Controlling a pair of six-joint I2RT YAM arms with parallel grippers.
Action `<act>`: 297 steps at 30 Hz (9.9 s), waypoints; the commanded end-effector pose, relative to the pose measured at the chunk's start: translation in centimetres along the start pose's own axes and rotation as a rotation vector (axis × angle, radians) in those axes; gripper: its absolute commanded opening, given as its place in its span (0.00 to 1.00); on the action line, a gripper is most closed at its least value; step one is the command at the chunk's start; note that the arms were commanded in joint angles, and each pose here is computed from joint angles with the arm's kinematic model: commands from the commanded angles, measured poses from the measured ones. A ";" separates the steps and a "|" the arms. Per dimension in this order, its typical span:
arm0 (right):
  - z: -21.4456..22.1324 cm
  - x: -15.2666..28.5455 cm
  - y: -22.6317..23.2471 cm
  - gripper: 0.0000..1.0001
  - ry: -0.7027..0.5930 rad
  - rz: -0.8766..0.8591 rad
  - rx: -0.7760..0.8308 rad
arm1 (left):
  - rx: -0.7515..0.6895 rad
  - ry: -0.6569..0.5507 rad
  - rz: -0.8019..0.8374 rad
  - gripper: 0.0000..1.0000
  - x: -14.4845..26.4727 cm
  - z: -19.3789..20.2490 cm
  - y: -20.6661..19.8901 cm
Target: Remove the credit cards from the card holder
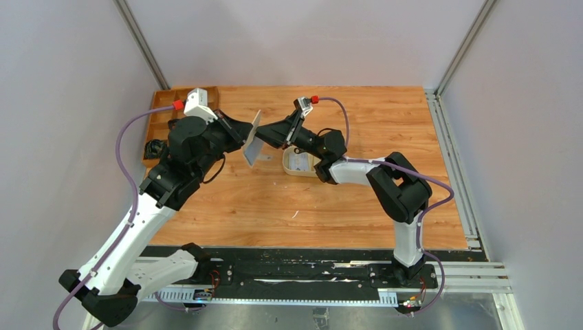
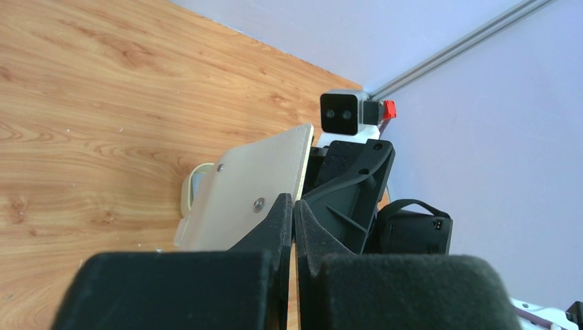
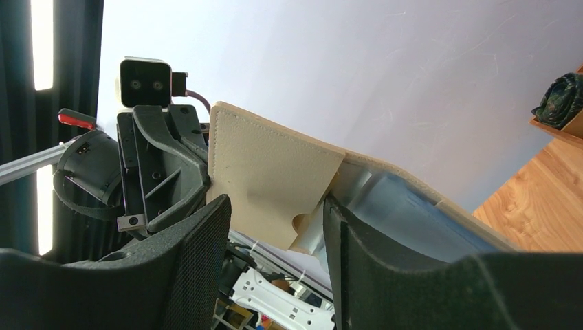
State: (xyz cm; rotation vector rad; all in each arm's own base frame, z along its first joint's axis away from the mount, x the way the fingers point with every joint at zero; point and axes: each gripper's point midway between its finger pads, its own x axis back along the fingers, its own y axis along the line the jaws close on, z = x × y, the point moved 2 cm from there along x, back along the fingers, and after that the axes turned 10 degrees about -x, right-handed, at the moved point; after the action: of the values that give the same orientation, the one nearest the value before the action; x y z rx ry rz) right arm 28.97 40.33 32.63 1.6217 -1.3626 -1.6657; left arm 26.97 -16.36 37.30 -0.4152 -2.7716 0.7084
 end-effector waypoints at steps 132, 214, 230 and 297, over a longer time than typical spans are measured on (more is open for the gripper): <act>3.0 -1.8 4.1 0.00 0.095 -0.148 0.049 | -0.055 -0.040 -0.151 0.00 1.3 0.0 5.9; -9.9 26.8 -13.5 0.00 0.134 1.439 0.287 | 0.130 0.137 0.008 0.00 -4.8 13.9 9.4; -10.1 27.5 -14.3 0.00 -0.055 1.491 0.154 | 0.120 0.159 -0.049 0.00 -4.7 16.3 11.4; -9.6 23.1 -21.3 0.00 0.035 1.620 0.295 | 0.010 0.208 -0.164 0.00 -4.9 16.9 13.6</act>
State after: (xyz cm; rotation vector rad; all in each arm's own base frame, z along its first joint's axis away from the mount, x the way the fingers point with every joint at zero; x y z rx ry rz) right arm 38.99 27.29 6.09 0.2618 -2.0039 -0.4287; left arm 28.25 -13.96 13.87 -0.2461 -2.5306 0.6237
